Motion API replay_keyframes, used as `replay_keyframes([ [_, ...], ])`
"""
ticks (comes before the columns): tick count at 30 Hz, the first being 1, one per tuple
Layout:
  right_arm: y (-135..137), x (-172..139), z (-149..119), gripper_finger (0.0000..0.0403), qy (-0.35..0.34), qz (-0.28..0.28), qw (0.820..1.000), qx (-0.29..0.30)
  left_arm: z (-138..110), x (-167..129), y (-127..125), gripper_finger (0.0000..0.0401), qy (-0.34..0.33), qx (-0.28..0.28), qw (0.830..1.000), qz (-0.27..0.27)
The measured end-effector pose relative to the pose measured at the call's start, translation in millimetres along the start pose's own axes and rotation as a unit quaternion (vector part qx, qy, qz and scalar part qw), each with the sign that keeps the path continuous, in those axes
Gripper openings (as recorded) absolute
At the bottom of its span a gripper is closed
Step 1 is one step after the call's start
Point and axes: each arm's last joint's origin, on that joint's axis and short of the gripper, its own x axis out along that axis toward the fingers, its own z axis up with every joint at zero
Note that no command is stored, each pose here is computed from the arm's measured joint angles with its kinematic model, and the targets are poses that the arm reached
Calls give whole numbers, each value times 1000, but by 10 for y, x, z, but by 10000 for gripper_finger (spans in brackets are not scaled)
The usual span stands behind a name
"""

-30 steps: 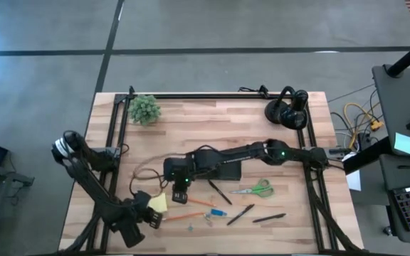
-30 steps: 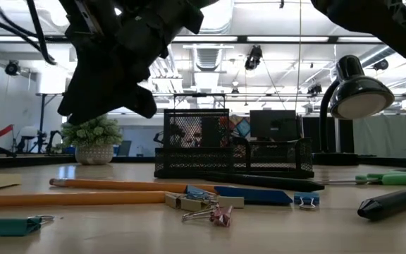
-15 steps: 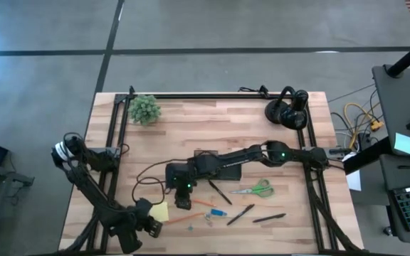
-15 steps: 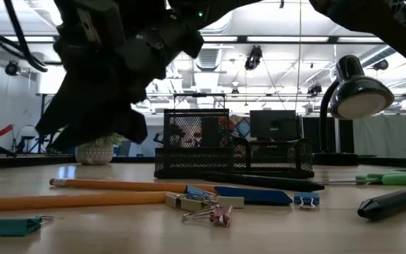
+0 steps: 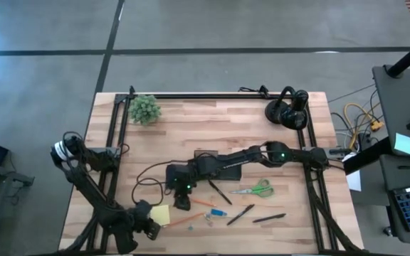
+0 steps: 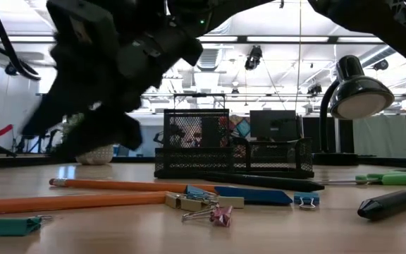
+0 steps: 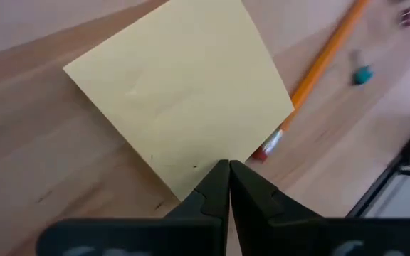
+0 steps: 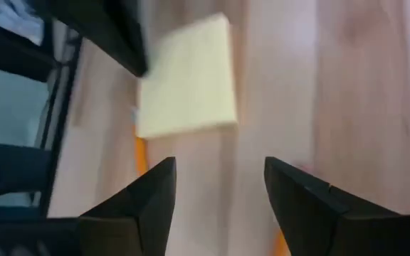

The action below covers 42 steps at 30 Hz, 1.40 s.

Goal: Pick and place office supplies into organizer
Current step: Put the yellow sticky note into the black desk organizer

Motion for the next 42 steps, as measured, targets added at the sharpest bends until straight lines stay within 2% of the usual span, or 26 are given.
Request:
replay_keyframes([
  [5,-103,-173,15,201,23,-14,998,50,90,105,48,0,-36,-8,999,-17],
  [7,-164,-169,-4,201,30,4,997,66,139,138,56,0,-56,-1,998,-21],
  [11,-205,-91,-26,201,9,17,998,55,234,201,56,0,-97,21,995,-33],
  [17,-293,68,-69,201,-15,20,998,51,308,247,25,0,-105,38,993,-31],
  [25,-329,102,-85,201,-26,-3,1000,-13,320,261,39,0,-108,34,993,-37],
  [31,-311,174,-134,201,-19,-5,999,-32,324,265,48,0,-108,33,993,-38],
  [42,-298,41,-52,201,-26,-58,994,-85,332,278,64,0,-109,29,993,-43],
])
